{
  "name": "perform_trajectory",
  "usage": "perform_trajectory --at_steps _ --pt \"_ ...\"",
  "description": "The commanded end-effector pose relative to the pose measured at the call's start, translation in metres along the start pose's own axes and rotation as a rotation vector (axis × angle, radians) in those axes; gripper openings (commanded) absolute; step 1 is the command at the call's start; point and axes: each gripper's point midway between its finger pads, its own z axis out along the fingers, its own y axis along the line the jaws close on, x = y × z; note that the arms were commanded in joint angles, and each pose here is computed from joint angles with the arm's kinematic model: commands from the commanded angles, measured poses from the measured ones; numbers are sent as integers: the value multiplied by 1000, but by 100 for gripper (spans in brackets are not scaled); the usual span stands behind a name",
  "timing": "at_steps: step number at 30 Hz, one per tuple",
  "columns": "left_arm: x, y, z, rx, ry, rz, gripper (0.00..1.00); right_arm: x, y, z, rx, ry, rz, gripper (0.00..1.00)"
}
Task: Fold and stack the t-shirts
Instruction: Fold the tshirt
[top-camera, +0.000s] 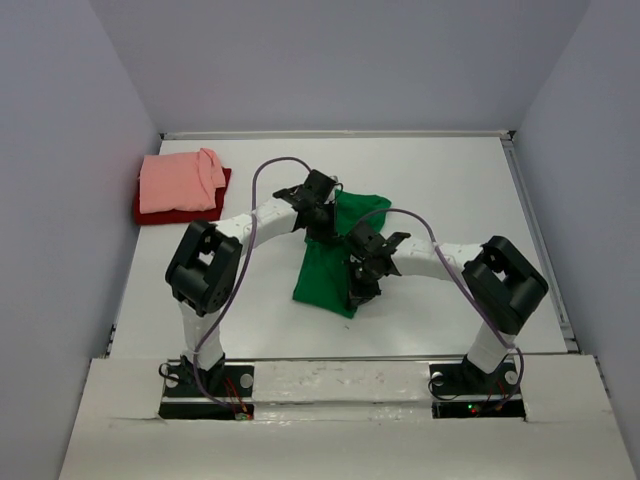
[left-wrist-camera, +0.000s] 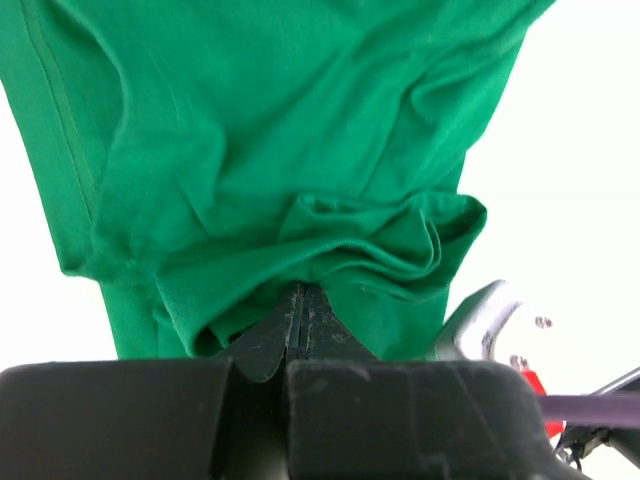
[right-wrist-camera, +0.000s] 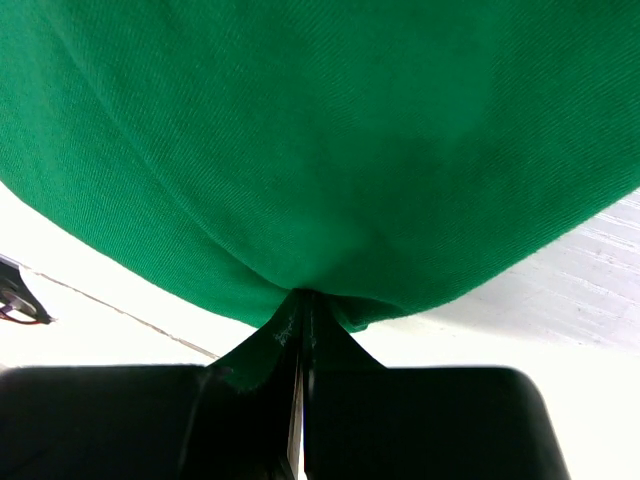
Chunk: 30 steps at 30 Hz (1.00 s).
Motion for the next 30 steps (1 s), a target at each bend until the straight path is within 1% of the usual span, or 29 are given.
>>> perform_trajectory --at_steps 1,5,12,15,17,18,20,23,24,26,30 --pt "-18 -4 -1 19 -14 18 0 10 -15 14 70 17 -10 0" --pt "-34 0 3 14 -32 14 0 12 -17 11 76 18 -7 0" --pt "-55 38 27 -51 -16 -14 0 15 -17 8 74 15 -2 0" --pt "-68 50 19 -113 -50 -13 0 16 -19 6 79 13 0 0" --pt "-76 51 7 -134 -83 -10 0 16 -20 6 81 11 0 0" --pt "-84 49 -7 -143 -120 -7 0 16 -21 6 85 6 2 0" --pt "-91 46 -22 -153 -152 -4 0 15 -21 5 89 4 -2 0" --pt "-101 47 -55 -194 -214 3 0 5 -21 -2 120 -30 -12 0" --pt "-106 46 -73 -204 -248 5 0 0 -20 -7 131 -51 -19 0" --pt "-107 45 -98 -220 -278 14 0 -10 -16 -23 156 -79 -31 0" --pt "-102 49 -130 -253 -311 24 0 -31 -7 -68 195 -182 -52 0"
